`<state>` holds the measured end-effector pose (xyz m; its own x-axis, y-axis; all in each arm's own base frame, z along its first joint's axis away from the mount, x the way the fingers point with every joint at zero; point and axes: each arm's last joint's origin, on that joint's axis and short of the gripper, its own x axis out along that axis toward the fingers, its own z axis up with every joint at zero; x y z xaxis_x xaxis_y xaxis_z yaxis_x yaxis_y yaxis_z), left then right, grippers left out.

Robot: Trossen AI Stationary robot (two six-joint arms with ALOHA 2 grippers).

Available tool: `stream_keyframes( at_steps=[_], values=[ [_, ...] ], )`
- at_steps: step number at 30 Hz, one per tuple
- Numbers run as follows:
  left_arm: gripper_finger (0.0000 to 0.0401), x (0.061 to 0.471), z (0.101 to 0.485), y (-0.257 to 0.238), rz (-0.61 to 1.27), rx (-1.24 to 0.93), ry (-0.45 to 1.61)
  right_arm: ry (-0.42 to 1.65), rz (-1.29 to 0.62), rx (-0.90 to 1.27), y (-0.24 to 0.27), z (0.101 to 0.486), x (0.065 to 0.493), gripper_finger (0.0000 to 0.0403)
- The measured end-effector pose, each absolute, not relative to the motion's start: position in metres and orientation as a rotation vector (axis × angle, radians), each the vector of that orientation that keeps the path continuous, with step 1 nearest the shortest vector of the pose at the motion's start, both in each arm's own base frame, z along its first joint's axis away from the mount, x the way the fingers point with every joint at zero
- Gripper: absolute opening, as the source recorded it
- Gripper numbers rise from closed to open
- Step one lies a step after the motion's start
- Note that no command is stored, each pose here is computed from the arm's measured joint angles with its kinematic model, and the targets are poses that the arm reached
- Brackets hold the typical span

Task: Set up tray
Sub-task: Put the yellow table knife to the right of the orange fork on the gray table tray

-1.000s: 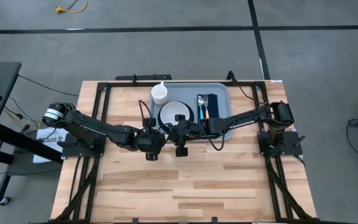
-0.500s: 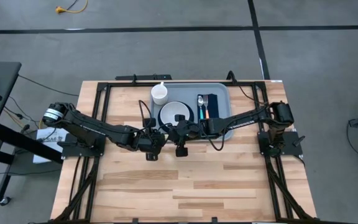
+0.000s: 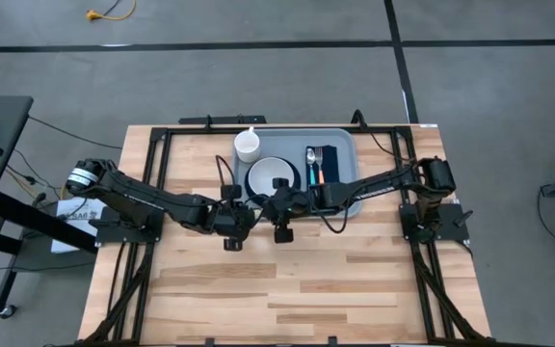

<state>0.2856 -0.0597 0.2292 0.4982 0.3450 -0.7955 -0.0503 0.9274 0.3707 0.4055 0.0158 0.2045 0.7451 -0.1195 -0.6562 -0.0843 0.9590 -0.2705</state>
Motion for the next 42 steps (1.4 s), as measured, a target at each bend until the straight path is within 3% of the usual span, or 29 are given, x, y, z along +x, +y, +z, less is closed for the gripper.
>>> stream_keyframes(
  at_steps=[7,21,26,42],
  values=[
    [0.0089,0.282,0.252,-0.062,0.288,0.274,1.084,0.756,-0.041,-0.296,0.013,0.203,0.404,0.0065],
    [0.0089,0.260,0.317,-0.091,0.560,0.419,0.936,0.774,-0.022,-0.280,0.016,0.202,0.402,0.0065],
    [0.0089,0.239,0.328,-0.089,0.644,0.313,0.887,0.743,-0.020,-0.279,0.018,0.217,0.397,0.0065],
    [0.0090,0.183,0.305,-0.076,0.754,0.130,0.672,0.644,-0.175,-0.223,0.000,0.297,0.348,0.0065]
  ],
)
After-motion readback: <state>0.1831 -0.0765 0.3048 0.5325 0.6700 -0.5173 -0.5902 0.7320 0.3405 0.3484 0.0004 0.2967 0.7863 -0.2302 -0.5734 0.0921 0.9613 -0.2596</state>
